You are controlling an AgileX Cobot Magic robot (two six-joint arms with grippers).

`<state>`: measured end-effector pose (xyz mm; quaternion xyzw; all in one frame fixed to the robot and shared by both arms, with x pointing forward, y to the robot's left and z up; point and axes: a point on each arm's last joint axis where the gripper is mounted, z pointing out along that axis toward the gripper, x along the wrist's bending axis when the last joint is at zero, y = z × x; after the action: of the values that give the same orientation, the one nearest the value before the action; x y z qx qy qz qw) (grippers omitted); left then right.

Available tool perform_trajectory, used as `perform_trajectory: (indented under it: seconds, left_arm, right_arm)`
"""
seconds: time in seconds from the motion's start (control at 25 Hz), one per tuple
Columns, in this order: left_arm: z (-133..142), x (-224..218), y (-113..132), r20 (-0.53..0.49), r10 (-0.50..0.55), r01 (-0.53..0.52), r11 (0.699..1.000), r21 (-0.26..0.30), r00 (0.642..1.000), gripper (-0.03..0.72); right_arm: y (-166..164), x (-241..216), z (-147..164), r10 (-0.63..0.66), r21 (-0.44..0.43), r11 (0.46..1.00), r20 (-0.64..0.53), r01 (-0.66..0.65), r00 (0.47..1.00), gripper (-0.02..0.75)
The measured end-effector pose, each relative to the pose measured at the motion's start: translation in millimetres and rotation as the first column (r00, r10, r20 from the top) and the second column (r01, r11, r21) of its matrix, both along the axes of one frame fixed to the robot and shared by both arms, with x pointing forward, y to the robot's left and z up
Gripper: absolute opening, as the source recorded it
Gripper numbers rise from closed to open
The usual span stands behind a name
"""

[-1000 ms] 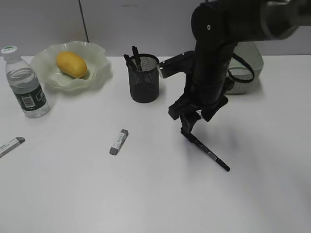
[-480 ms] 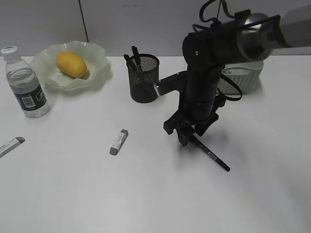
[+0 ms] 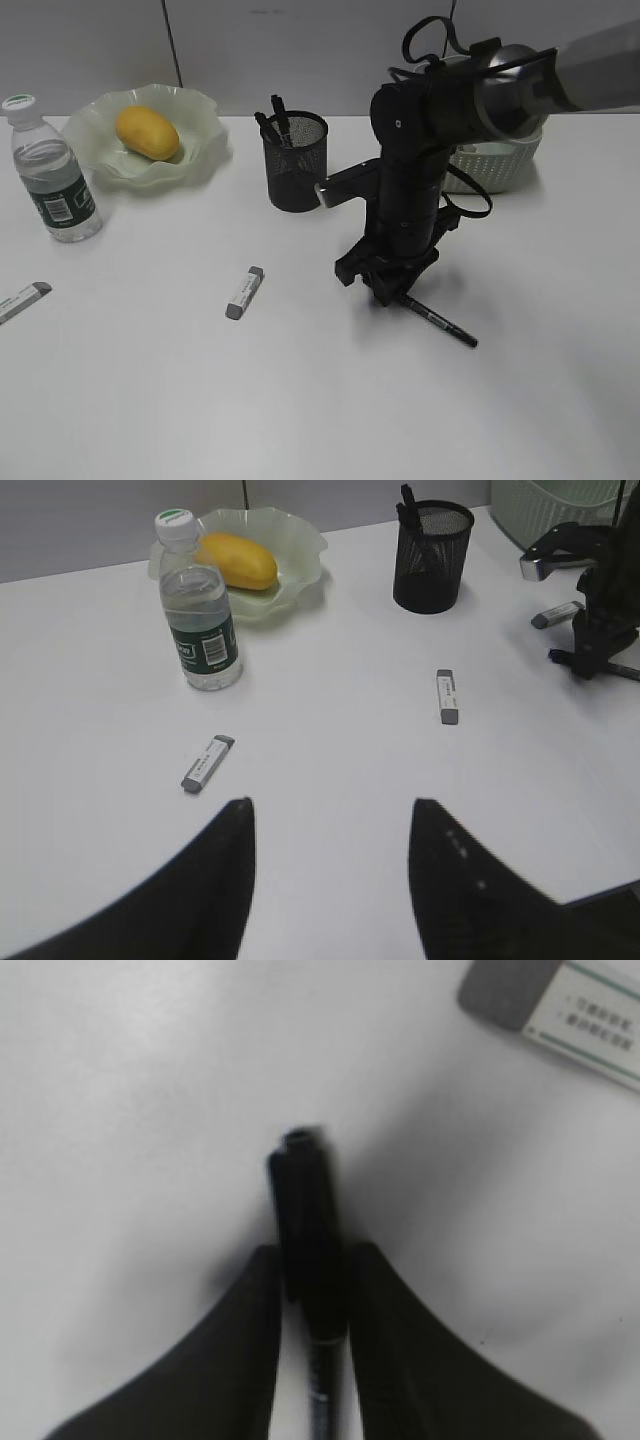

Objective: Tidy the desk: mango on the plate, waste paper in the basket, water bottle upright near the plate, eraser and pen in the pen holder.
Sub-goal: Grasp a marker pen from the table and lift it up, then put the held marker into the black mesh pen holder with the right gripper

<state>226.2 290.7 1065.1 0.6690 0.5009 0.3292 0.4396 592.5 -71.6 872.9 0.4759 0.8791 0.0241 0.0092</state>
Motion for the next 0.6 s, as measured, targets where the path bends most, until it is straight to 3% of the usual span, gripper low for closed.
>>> perform_trajectory:
  seconds: [0.12,0.36,0.6]
  left_arm:
    - [0.0,0.0,0.0,0.0,0.0,0.0,1.0,0.0,1.0,0.382]
    - [0.0,0.0,0.0,0.0,0.0,0.0,1.0,0.0,1.0,0.382]
    - [0.0,0.0,0.0,0.0,0.0,0.0,1.0,0.0,1.0,0.382]
  right_arm:
    - [0.1,0.4,0.4,0.002,-0.002,1.0,0.002,-0.002,1.0,0.146]
    - [3.4,7.4,14.8,0.01,-0.006,1.0,0.017,-0.01,1.0,0.143]
    - [16.1,26.3,91.8,-0.012,0.14,0.99,0.236,-0.022,0.972,0.143]
